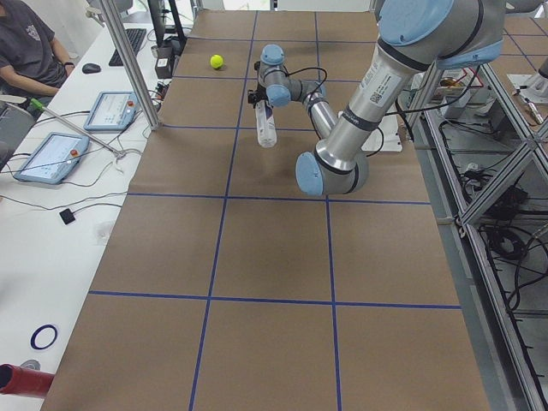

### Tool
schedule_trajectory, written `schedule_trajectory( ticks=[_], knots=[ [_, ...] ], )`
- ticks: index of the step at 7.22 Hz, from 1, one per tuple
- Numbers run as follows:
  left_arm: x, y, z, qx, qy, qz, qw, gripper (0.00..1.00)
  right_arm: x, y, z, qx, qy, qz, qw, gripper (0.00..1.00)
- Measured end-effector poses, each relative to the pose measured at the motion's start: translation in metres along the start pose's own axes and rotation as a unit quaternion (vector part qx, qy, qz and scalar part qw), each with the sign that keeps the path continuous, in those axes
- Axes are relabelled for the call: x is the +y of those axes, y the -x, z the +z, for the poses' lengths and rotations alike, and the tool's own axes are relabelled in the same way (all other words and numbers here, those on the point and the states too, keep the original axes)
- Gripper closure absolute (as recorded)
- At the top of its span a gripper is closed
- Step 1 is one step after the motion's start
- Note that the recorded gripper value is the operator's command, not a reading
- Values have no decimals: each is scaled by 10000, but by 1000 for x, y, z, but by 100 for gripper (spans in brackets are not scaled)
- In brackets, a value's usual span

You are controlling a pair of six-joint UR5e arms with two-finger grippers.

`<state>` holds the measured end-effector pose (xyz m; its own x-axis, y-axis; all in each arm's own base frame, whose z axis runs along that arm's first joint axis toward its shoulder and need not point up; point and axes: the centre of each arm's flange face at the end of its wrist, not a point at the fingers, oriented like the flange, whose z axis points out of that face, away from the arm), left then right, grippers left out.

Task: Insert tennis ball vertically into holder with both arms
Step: 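Lift and rotate the can upright with the left gripper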

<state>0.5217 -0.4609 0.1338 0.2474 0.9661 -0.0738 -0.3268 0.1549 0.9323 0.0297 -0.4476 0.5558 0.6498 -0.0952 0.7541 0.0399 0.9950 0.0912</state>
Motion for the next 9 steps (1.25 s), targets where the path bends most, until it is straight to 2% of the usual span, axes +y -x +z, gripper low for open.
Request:
schedule_trajectory(
  ticks=[1,2,3,4,6,8,9],
  knots=[
    [-12,2,-17,-50,-585,-296,9978,49,0,1,0,-2,-4,-5,10000,1],
    [-19,2,-30,-37,-1211,-646,9905,49,0,1,-1,-3,-6,-7,10000,1],
    [-21,4,-35,-34,-1835,-973,9782,49,0,1,-1,-12,-6,-6,10000,1],
    [-14,8,-29,-44,-2428,-1206,9625,46,0,1,-1,-28,-3,0,10000,1],
    [3,18,-22,-66,-3512,-1575,9229,46,1,1,0,-47,6,8,10000,1],
    [7,19,-33,-51,-4228,-1846,8872,46,5,0,2,-176,24,12,9998,1],
    [13,20,-33,-32,-4507,-1902,8722,46,7,0,3,-247,27,-9,9997,1]
  ],
)
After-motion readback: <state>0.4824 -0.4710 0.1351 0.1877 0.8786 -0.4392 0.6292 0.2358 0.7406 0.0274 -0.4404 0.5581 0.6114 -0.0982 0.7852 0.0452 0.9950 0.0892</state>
